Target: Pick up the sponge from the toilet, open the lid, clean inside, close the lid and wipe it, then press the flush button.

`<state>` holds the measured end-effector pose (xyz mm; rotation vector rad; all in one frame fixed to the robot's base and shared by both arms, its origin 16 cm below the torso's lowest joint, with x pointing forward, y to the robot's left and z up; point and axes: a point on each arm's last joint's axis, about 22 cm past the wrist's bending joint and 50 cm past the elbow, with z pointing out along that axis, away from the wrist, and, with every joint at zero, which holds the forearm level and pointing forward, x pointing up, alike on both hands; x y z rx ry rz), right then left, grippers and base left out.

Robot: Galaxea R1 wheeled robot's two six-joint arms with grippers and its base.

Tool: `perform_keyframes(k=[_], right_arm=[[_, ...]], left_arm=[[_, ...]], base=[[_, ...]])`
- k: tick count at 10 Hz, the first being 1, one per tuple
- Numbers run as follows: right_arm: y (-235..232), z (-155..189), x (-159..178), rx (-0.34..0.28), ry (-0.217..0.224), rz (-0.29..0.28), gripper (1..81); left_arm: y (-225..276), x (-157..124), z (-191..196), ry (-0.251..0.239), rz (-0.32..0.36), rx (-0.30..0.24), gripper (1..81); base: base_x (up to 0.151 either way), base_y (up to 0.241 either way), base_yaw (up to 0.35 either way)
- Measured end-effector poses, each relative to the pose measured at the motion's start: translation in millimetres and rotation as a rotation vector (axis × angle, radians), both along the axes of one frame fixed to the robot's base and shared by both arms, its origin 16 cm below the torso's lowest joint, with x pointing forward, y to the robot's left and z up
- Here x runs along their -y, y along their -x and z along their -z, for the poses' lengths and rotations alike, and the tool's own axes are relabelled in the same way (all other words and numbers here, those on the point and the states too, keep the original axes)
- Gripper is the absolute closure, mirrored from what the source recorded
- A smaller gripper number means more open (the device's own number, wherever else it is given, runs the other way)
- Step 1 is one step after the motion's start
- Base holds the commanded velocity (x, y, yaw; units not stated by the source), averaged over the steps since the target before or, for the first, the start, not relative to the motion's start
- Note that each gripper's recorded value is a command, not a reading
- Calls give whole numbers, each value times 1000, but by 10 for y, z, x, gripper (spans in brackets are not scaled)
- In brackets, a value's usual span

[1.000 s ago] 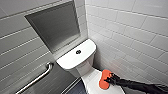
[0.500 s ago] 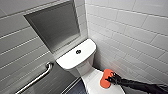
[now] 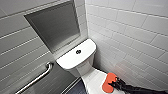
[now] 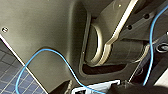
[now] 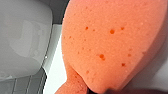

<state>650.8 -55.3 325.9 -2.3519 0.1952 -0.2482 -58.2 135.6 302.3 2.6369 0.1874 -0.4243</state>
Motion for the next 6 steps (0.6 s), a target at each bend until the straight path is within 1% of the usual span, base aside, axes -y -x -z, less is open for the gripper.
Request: perform_keyframes(k=[3, 4, 5, 6], right_arm=[[223, -153, 431, -28, -11, -6, 811], [274, -234, 588, -27, -20, 16, 811], [386, -255, 782, -31, -18, 46, 811], [598, -189, 968, -51, -3, 74, 811]], left_arm=[[-19, 58, 0, 8, 3, 5, 10], [-33, 104, -2, 16, 9, 11, 10], [-24, 102, -5, 17, 14, 12, 10], [-5, 82, -7, 15, 18, 6, 10]], base=[[0, 0, 0], [0, 0, 0], [0, 0, 0], [0, 0, 0]])
